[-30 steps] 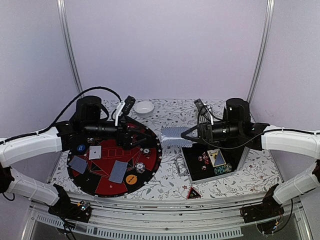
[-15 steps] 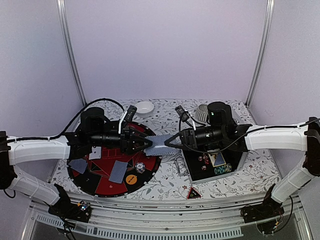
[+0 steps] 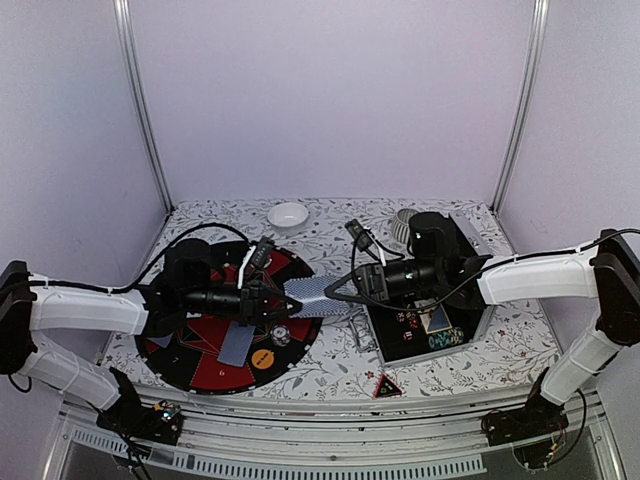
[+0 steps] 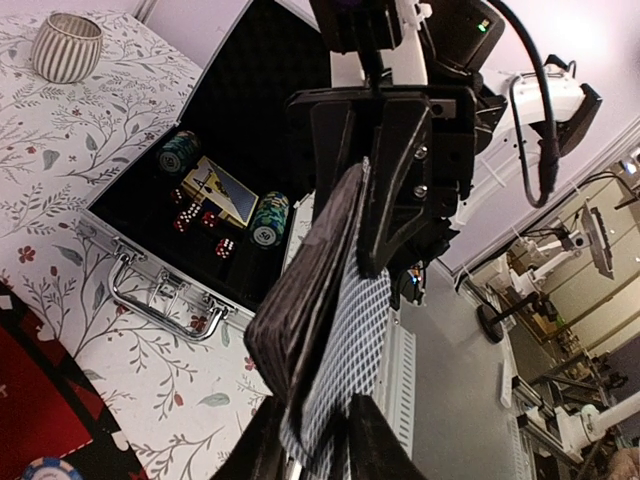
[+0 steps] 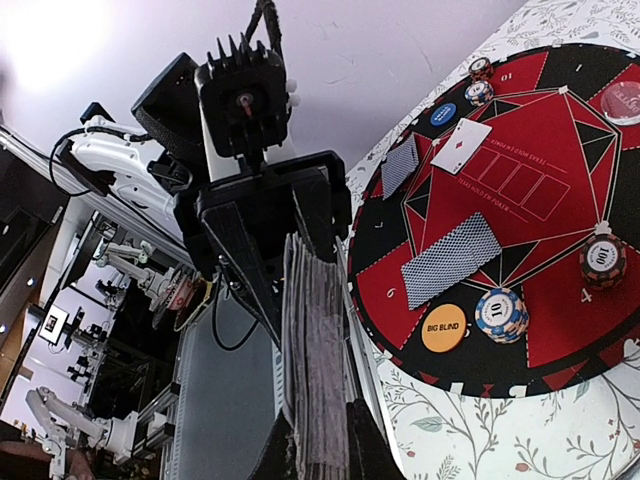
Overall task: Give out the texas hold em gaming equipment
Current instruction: Pass from the right arm to the left
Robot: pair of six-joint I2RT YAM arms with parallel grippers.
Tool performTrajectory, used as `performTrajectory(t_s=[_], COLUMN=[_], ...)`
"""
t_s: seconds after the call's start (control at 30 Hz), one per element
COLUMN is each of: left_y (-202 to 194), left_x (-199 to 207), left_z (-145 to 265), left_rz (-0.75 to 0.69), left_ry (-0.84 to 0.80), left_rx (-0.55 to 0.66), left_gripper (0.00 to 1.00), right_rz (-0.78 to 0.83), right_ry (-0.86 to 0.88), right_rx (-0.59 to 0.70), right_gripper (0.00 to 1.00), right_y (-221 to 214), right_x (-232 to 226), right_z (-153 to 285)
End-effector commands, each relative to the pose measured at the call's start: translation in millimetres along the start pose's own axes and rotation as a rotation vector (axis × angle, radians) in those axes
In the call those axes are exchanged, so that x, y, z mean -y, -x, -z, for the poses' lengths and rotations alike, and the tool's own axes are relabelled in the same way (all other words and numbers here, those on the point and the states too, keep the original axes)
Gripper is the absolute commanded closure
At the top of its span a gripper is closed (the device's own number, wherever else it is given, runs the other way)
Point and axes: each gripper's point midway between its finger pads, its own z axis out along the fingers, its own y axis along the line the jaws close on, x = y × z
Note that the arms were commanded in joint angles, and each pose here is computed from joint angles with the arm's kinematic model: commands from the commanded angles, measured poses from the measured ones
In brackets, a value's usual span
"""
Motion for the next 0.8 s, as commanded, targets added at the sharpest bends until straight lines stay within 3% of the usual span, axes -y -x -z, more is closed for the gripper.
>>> performTrajectory(t_s=[0.0,0.17,0.43,0.6,0.77], left_y=[2,3,5,6,4], left_x=[17,21,28,34,35], left_z=[-4,-2,-2,0,-1], left_rz=[0.001,0.013,0.021,0.015,0.013], left_ry=[-0.089,-0.106,-0.137,-0.161,-0.168], left_rx=[0.021,0.040,0.045,0.053,0.040], left_gripper=[0.77,1.00,1.00,1.00,1.00], right_rz=[0.012,0.016,0.012,0.018,0.019], right_ry=[0.045,0.057,0.066,0.071,0.078], right_rx=[-0.001,-0.010,-0.021,-0.020,-0.026], right_gripper=[0.94,0.90,0.82,0.71,0.76], right_y=[-2,-5,-10,-11,-12], right_x=[-5,-7,-6,-9,-10], right_z=[-5,-4,-3,-2,-1])
